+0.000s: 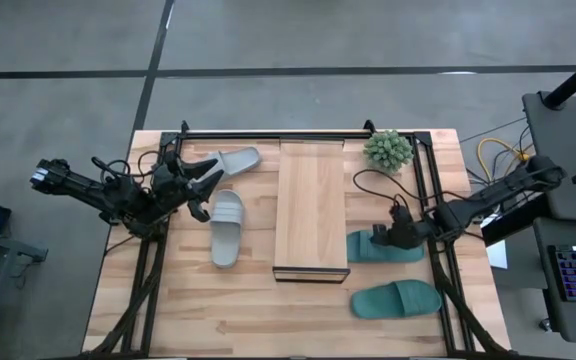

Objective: Pick and place slides into the shelf
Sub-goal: Put the top green slide on the shelf

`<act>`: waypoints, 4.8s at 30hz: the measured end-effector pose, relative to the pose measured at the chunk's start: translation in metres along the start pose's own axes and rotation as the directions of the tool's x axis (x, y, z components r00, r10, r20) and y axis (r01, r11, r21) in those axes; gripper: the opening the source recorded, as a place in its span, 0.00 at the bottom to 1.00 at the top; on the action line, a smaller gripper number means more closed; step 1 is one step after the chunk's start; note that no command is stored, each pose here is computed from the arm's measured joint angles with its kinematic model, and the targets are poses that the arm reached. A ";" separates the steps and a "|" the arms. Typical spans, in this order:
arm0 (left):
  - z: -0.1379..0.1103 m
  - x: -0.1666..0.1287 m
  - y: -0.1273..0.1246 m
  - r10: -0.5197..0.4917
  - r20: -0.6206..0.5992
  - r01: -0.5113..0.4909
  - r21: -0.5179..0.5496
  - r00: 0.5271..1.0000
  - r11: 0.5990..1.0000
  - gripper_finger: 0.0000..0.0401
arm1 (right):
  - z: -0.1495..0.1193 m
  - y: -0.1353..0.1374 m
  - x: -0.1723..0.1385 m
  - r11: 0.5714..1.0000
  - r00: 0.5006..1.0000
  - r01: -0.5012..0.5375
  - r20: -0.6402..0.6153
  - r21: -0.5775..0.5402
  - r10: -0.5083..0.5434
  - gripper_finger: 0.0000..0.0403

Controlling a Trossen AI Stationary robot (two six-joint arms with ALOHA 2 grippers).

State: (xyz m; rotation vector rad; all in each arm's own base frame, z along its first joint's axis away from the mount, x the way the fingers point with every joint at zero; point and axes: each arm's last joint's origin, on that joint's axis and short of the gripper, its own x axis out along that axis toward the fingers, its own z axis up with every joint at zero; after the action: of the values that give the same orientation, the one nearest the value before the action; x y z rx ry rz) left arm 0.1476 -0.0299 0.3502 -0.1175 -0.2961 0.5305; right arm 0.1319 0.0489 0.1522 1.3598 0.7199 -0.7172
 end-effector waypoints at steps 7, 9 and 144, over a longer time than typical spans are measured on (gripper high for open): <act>0.000 0.000 0.000 0.000 -0.001 0.000 0.001 1.000 1.000 0.35 | -0.007 -0.006 0.006 0.996 0.996 -0.089 0.018 0.025 0.089 0.43; 0.000 0.000 0.000 0.000 -0.001 0.000 0.001 1.000 1.000 0.35 | -0.008 -0.006 0.007 0.994 0.994 -0.110 0.020 0.026 0.109 0.43; -0.007 0.004 -0.005 -0.001 -0.021 0.002 0.024 1.000 1.000 0.35 | -0.008 -0.007 0.008 0.958 0.958 -0.288 -0.017 0.016 0.288 0.03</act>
State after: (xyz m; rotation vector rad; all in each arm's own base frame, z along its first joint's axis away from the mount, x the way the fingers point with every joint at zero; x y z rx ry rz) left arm 0.1552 -0.0326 0.3459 -0.0993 -0.2697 0.5310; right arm 0.1309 0.0562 0.1414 1.4489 0.5178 -0.4778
